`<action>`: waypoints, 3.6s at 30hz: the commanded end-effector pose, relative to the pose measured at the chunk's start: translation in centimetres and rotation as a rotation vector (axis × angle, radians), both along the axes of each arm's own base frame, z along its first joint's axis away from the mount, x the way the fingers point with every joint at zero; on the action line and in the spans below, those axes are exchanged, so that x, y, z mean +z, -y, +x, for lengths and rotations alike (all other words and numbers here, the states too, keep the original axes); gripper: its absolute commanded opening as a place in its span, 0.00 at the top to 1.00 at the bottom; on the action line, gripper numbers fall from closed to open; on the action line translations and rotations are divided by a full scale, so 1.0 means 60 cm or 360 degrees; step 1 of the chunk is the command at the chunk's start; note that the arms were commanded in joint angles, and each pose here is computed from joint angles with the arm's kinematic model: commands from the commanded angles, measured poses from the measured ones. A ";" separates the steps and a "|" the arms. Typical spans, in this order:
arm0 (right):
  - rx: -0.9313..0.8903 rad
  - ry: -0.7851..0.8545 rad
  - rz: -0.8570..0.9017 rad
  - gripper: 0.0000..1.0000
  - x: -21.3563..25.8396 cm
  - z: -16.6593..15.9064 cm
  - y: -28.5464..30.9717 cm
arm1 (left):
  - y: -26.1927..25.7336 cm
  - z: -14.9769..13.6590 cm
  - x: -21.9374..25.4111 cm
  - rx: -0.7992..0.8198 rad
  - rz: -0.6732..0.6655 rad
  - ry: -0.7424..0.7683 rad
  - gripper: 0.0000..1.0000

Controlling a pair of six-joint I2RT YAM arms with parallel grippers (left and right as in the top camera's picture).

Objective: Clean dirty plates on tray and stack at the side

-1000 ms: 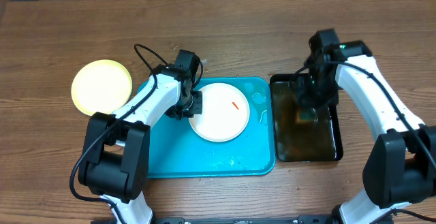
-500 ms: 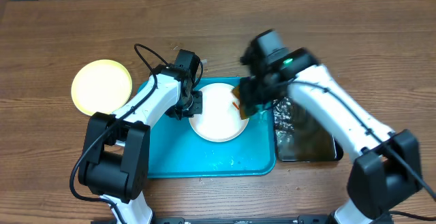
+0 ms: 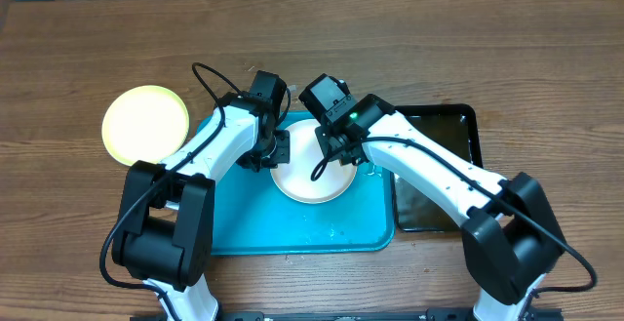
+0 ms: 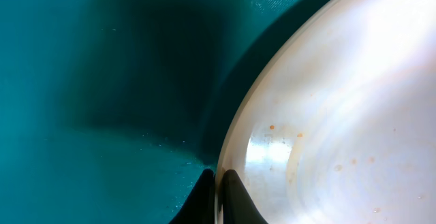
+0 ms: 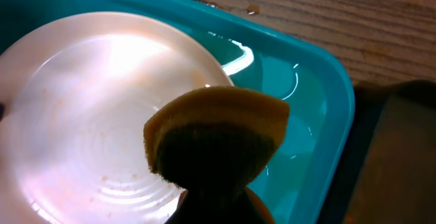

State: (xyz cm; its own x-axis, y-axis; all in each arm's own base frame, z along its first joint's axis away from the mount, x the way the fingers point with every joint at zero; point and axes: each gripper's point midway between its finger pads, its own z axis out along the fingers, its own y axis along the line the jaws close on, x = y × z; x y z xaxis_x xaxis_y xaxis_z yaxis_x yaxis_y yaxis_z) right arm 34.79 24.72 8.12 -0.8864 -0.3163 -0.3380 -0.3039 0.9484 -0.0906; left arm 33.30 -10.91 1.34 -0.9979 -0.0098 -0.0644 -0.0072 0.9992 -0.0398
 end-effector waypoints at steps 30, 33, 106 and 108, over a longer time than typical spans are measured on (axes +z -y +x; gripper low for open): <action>0.0382 -0.0674 0.0678 0.96 -0.057 -0.074 -0.135 | 0.003 -0.007 -0.004 -0.0040 0.0005 -0.0020 0.96; 0.0376 -0.0656 0.0744 0.96 -0.011 -0.055 -0.125 | 0.003 -0.007 -0.004 -0.0040 0.0005 -0.0020 0.96; -0.0663 -0.0879 -0.0017 0.20 -0.124 -0.116 0.297 | 0.004 -0.009 -0.004 -0.0040 -0.0004 -0.0027 0.82; -0.0665 -0.0902 -0.0027 0.35 -0.122 -0.122 0.299 | 0.004 -0.009 -0.004 -0.0040 -0.0004 -0.0027 0.82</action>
